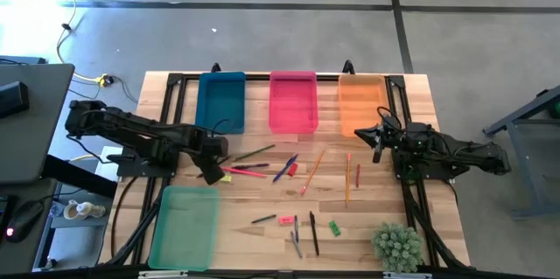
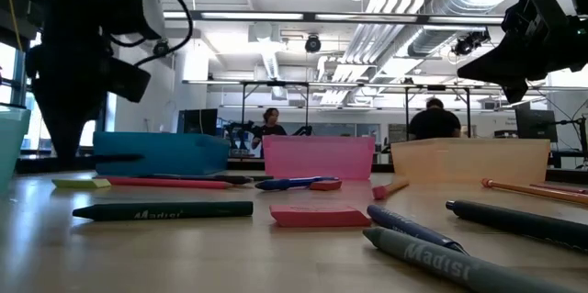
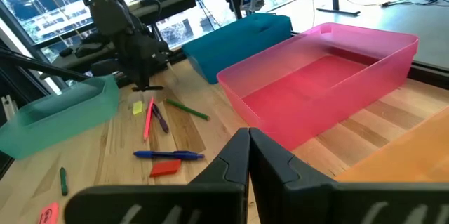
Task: Sort crayons/erasers/pens/pencils in bins
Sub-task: Put the top black pen into the blue bin
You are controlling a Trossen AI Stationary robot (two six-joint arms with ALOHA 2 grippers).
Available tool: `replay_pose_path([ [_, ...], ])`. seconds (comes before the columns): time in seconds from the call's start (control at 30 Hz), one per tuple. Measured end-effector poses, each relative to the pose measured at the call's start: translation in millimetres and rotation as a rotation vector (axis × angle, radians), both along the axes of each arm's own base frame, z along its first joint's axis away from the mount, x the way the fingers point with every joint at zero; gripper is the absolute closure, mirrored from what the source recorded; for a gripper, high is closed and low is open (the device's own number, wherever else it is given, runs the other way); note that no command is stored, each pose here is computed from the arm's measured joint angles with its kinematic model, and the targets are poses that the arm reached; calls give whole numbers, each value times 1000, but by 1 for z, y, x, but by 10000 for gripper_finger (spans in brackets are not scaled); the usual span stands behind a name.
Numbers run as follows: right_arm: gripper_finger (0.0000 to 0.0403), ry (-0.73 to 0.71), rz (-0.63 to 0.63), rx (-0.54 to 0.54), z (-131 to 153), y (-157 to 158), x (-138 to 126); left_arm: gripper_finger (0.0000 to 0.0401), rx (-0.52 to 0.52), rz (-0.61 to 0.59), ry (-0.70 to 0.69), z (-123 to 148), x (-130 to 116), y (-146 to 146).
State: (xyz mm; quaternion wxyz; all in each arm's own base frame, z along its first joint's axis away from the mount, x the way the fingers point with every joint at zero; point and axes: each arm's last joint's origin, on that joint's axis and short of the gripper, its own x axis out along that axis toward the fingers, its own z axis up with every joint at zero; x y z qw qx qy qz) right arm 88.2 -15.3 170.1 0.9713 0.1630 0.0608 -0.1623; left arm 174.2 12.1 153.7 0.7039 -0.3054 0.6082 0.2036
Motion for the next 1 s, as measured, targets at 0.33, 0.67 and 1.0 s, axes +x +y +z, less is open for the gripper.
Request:
replay_pose_path([
  [0.33, 403, 0, 0, 0, 0, 0, 0, 389, 26, 115, -286, 33, -5, 13],
  [0.67, 403, 0, 0, 0, 0, 0, 0, 389, 159, 235, -606, 69, -21, 43],
  [1.0, 403, 0, 0, 0, 0, 0, 0, 389, 333, 365, -651, 77, -40, 83],
])
